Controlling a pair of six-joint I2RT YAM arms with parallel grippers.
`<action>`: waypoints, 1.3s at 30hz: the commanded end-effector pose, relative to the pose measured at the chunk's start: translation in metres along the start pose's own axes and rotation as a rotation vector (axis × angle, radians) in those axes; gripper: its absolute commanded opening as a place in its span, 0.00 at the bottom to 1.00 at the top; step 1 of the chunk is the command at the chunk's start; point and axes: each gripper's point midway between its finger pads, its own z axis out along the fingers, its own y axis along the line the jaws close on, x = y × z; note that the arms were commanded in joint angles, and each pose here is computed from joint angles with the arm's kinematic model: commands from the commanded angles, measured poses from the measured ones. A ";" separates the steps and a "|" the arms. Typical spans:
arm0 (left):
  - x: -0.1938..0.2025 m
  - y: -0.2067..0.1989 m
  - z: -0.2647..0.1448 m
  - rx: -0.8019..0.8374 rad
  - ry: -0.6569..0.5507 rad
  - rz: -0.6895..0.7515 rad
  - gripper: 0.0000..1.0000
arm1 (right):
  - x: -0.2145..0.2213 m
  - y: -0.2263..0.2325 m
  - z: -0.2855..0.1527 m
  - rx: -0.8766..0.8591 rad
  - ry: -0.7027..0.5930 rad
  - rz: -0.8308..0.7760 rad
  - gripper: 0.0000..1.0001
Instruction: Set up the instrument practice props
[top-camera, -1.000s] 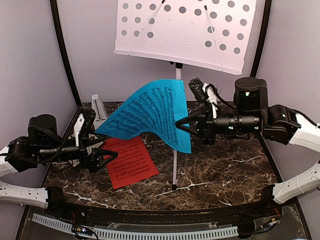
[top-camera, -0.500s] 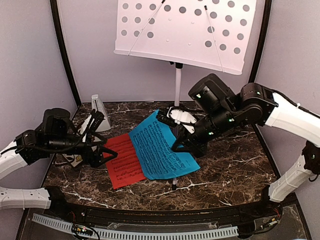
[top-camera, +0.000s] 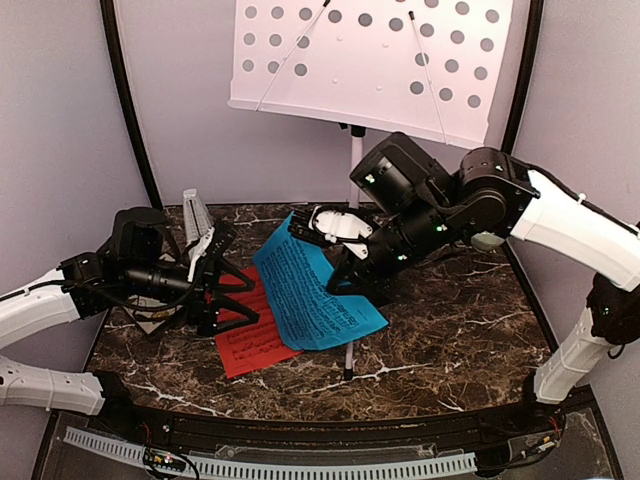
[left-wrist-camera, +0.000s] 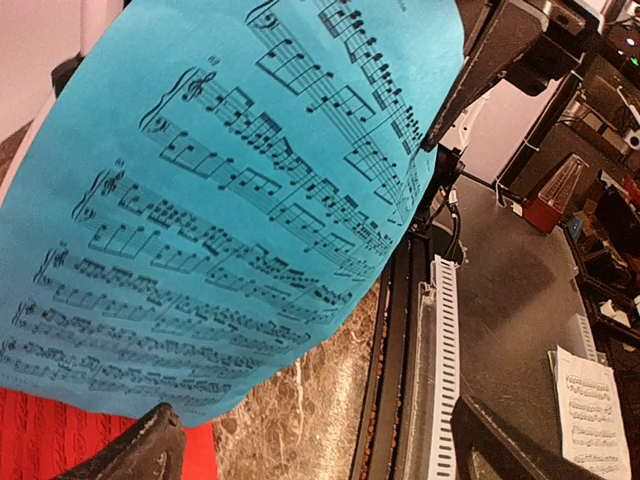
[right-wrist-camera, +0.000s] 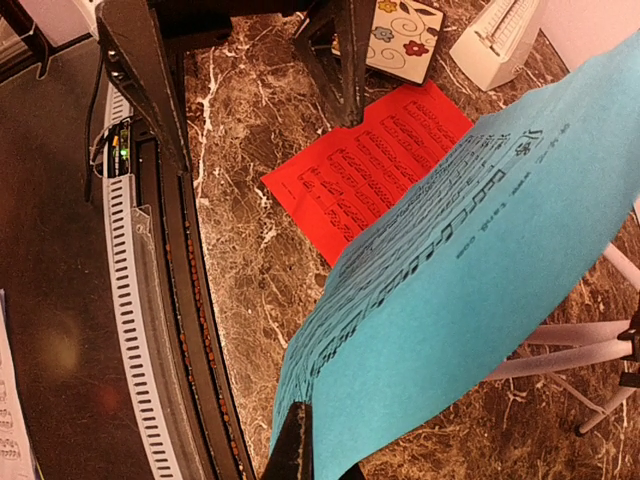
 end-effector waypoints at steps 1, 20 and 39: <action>-0.013 -0.014 0.003 0.075 -0.059 0.090 0.91 | -0.015 0.005 -0.013 0.015 -0.047 -0.040 0.00; -0.019 -0.035 0.019 0.085 -0.049 0.143 0.00 | -0.016 0.016 -0.028 0.036 -0.095 -0.042 0.00; -0.035 -0.041 -0.005 0.022 -0.093 0.199 0.09 | -0.021 0.018 -0.037 0.050 -0.139 -0.054 0.00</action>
